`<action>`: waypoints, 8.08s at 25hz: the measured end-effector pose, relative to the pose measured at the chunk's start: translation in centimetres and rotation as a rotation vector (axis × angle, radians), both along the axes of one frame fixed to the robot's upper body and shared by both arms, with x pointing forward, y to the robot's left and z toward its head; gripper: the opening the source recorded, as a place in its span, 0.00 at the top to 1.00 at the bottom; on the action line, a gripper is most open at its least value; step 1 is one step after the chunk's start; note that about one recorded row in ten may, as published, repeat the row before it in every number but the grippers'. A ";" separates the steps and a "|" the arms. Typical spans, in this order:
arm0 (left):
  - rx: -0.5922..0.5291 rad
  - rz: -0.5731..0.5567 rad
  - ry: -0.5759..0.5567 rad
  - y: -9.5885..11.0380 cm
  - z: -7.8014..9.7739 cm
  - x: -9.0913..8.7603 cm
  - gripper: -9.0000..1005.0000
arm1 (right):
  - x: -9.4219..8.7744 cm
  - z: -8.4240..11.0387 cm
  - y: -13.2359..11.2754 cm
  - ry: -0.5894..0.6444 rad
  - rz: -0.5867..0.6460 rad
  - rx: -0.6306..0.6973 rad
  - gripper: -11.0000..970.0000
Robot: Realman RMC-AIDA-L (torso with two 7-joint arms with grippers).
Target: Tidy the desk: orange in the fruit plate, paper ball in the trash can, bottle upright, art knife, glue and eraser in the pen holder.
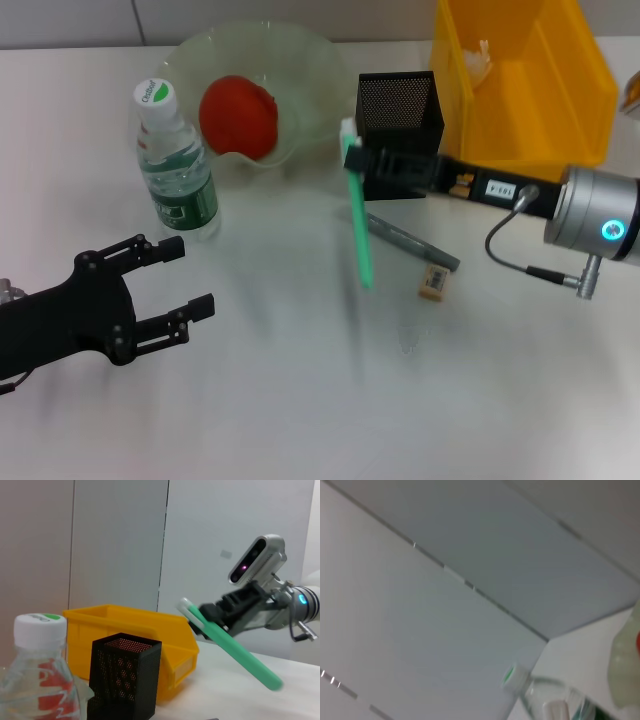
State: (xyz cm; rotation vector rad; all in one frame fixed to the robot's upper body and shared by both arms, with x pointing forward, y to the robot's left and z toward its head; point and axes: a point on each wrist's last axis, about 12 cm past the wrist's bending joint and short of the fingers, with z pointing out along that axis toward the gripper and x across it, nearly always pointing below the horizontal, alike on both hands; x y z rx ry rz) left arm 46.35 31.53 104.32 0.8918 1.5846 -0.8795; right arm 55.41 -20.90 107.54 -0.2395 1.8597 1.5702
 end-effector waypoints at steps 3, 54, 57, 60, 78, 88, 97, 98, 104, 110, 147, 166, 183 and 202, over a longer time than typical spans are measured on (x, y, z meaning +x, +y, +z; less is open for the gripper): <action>0.000 0.000 0.000 0.0 0.0 0.0 0.23 | 0.5 0.1 -0.5 -0.001 -0.056 0.009 0.78; -0.011 -0.003 -0.001 -0.3 0.0 -0.1 0.23 | 7.4 2.2 -1.2 -0.220 -0.473 -0.130 0.76; -0.011 -0.004 -0.002 -0.3 0.0 0.0 0.23 | 7.1 2.2 -0.6 -0.326 -0.443 -0.185 0.76; -0.011 -0.004 -0.002 -0.3 0.0 0.0 0.23 | 6.8 2.0 -0.2 -0.438 -0.420 -0.253 0.76; -0.014 0.000 0.002 -0.3 0.0 0.0 0.23 | 5.4 0.4 1.1 -0.870 -0.342 -0.546 0.75; -0.013 0.002 0.002 -0.3 0.1 0.2 0.23 | 5.3 0.4 1.0 -0.874 -0.344 -0.547 0.75; -0.017 0.011 -0.001 -0.1 0.2 0.2 0.23 | 5.0 0.2 1.0 -0.869 -0.342 -0.536 0.75; -0.017 0.010 -0.001 -0.1 0.2 0.2 0.23 | 5.0 0.2 1.0 -0.867 -0.342 -0.535 0.71; -0.017 0.010 -0.001 -0.1 0.2 0.2 0.23 | 5.0 0.2 1.0 -0.864 -0.342 -0.533 0.50; -0.017 0.010 -0.001 -0.1 0.2 0.2 0.23 | 4.9 0.2 1.0 -0.861 -0.342 -0.531 0.28; -0.030 -0.001 -0.002 0.0 0.3 -0.1 0.23 | -1.4 1.3 -3.0 -0.752 0.069 -0.293 0.28; -0.036 -0.006 -0.003 -0.1 0.3 -0.2 0.23 | 2.1 7.9 -2.9 -0.409 0.476 -0.735 0.29; -0.048 -0.003 -0.013 -0.2 0.5 0.0 0.23 | 4.7 8.9 2.1 -0.349 0.742 -1.161 0.29; -0.048 -0.003 -0.014 -0.2 0.5 0.0 0.23 | 4.9 7.6 5.0 -0.377 0.799 -1.272 0.30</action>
